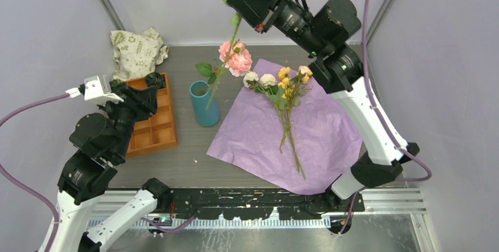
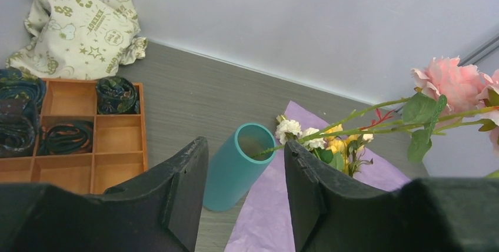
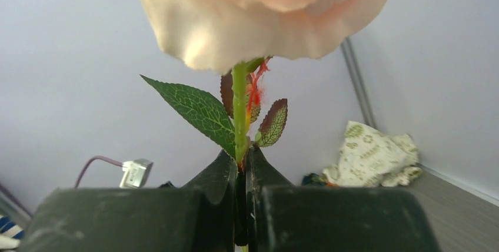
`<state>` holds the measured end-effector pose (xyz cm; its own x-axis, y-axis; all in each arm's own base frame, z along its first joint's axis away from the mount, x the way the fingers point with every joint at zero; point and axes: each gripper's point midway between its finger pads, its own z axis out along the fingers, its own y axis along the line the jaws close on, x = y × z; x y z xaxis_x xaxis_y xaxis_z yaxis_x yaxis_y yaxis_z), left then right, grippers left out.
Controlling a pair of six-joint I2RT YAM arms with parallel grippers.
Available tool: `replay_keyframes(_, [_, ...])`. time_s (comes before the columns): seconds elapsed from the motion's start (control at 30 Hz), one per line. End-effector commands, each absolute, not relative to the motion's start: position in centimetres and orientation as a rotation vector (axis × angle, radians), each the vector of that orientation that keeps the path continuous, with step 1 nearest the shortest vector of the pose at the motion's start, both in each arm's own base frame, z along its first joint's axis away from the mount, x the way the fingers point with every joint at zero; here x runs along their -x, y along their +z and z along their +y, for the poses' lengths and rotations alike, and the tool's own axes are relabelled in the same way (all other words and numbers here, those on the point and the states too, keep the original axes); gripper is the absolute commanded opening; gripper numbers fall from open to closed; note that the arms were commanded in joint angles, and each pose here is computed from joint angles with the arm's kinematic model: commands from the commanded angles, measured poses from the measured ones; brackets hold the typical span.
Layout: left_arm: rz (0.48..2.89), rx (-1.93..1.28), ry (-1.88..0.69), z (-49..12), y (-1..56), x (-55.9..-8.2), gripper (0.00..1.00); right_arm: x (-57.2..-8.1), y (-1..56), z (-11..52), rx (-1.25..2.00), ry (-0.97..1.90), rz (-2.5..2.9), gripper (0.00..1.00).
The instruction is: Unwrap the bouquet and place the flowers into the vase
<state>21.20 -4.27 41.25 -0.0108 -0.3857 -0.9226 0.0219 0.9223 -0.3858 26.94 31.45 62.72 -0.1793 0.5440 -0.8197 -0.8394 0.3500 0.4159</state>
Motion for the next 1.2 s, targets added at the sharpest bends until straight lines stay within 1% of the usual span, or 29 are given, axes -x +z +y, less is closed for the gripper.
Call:
replay_keyframes(0.0, [1.542,0.279,-0.354,-4.4,41.8,-20.8,0.51,-24.6,65.4,34.4,0.461,1.449,1.079,0.01])
replay_keyframes(0.13, [1.538,0.282,-0.340,-3.9,41.7,-20.4,0.51,-24.8,64.6,38.4,0.591,1.478,1.042,0.01])
replay_keyframes(0.17, [1.533,0.285,-0.338,-3.8,41.8,-20.3,0.51,-24.4,64.8,38.9,0.621,1.451,1.023,0.01])
replay_keyframes(0.2, [1.528,0.287,-0.333,-3.5,41.8,-20.1,0.51,-25.0,63.6,40.5,0.646,1.413,1.046,0.01])
replay_keyframes(0.37, [1.490,0.304,-0.288,-1.7,42.3,-18.7,0.50,-26.3,60.2,44.6,0.693,1.156,1.084,0.01])
replay_keyframes(0.5, [1.463,0.318,-0.241,-0.2,42.4,-17.6,0.50,-27.5,58.1,46.6,0.686,1.022,1.097,0.01])
replay_keyframes(0.63, [1.438,0.330,-0.210,0.8,42.4,-17.0,0.51,-27.1,56.5,49.0,0.691,0.852,1.068,0.01])
replay_keyframes(0.9, [1.448,0.322,-0.208,0.6,42.4,-17.3,0.52,-24.8,54.0,53.9,0.737,0.372,0.893,0.01])
replay_keyframes(0.97, [1.440,0.323,-0.218,0.5,42.6,-17.2,0.52,-24.7,53.5,54.7,0.743,0.326,0.877,0.01])
replay_keyframes(1.17, [1.432,0.319,-0.230,0.5,43.0,-17.0,0.52,-25.1,52.7,55.3,0.739,0.310,0.880,0.01])
